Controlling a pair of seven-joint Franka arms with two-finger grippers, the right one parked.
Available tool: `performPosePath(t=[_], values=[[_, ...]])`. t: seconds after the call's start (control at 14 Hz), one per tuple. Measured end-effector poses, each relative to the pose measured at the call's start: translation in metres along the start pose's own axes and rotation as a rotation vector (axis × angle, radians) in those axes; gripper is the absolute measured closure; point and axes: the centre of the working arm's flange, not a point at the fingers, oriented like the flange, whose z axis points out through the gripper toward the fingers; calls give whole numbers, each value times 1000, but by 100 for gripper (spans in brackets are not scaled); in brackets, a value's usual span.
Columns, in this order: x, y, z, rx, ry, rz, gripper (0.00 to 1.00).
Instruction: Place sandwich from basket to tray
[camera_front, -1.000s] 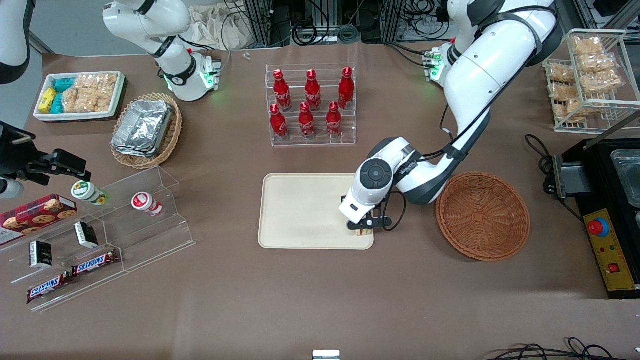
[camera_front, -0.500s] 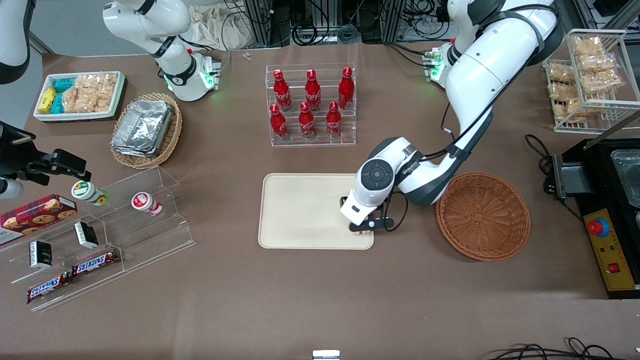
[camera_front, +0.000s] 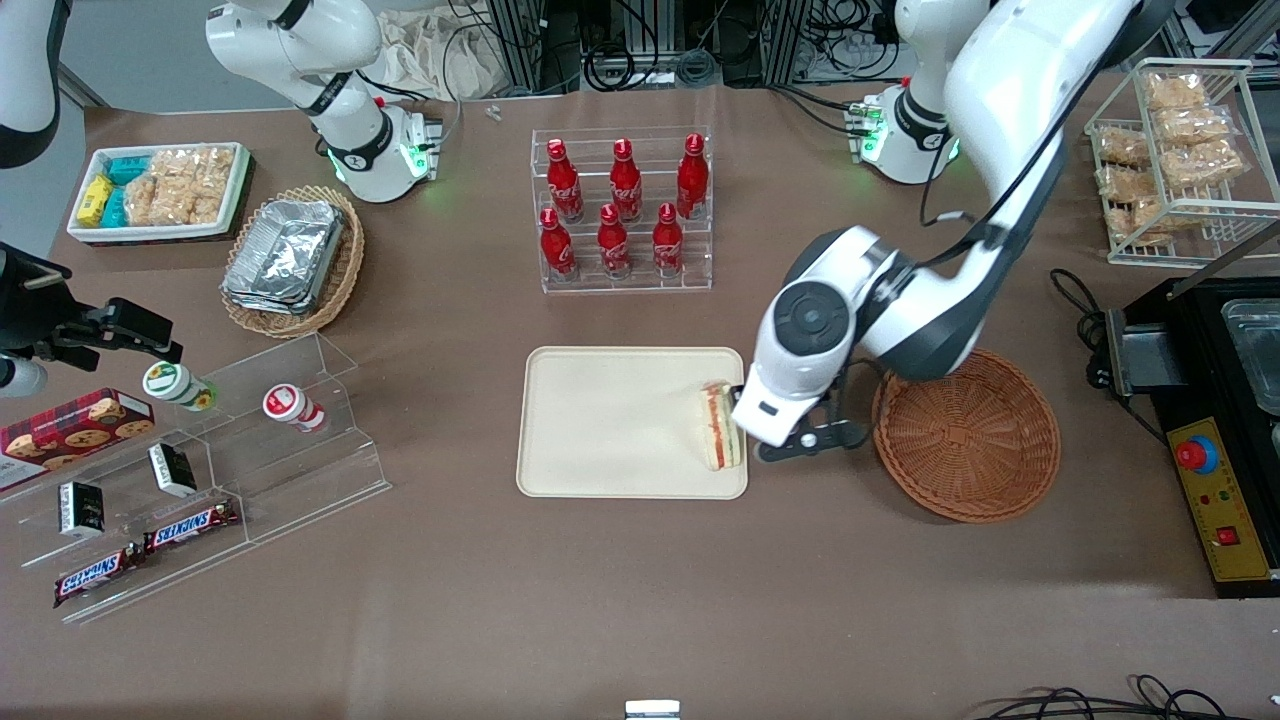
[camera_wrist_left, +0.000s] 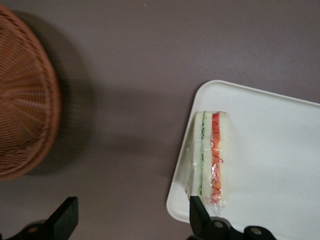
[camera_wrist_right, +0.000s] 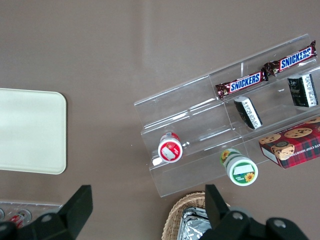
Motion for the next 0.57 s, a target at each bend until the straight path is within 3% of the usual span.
performPosePath(t=[0.14, 0.57], values=[[11, -41, -34, 1, -16, 14, 0], [11, -178, -85, 5, -10, 152, 0]])
